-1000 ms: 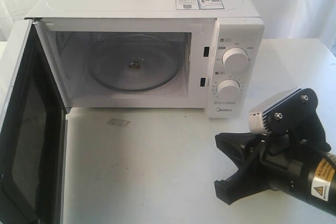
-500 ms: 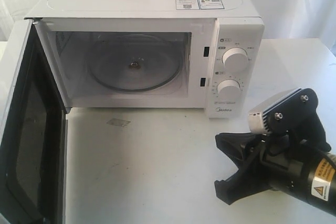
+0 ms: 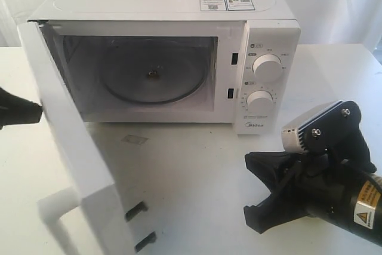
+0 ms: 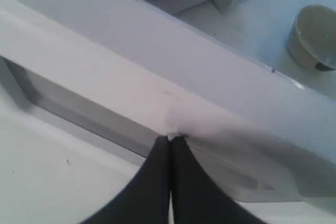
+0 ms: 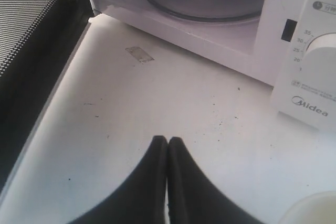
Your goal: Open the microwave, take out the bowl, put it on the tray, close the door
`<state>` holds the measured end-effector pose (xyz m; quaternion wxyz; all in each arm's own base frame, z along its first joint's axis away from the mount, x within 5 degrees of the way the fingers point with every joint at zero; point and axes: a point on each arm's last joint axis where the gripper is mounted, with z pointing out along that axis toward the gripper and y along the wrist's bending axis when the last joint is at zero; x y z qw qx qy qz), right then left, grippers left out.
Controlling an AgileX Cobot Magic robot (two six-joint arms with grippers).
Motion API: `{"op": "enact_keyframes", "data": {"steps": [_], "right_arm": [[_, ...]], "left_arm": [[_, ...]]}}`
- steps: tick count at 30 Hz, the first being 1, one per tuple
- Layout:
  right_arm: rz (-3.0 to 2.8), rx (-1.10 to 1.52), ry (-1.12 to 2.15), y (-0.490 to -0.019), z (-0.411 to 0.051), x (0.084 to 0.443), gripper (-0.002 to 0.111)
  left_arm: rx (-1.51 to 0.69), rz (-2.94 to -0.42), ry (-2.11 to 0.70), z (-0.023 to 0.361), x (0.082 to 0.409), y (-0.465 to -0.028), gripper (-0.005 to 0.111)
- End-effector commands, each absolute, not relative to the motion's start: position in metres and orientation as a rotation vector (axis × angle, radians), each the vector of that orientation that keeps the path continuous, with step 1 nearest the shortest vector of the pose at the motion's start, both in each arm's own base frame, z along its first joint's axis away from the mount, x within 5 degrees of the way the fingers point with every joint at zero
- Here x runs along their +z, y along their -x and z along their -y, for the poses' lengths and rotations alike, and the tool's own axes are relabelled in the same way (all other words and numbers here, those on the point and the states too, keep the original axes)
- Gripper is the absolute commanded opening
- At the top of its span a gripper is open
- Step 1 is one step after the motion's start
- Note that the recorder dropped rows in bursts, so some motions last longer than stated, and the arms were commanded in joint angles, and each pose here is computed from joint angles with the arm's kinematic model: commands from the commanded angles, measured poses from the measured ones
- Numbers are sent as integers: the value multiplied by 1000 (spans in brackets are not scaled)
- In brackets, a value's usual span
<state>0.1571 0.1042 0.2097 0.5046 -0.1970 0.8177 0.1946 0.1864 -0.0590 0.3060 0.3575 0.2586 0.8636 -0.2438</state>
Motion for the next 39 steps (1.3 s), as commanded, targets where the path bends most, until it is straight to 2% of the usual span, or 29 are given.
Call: {"op": "enact_keyframes", "data": {"steps": [1, 12, 19, 39], "right_arm": [[-1968, 470, 494, -155, -104, 209, 0], [-1985, 462, 497, -154, -104, 208, 0], [-1982, 457, 505, -154, -104, 208, 0], [-1949, 462, 511, -155, -105, 210, 0]], "left_arm": [[-698, -2138, -725, 74, 312, -207, 0], [-623, -2044, -786, 115, 318, -245, 0], [-609, -2020, -790, 124, 322, -260, 0], [-682, -2048, -784, 124, 332, -248, 0]]}}
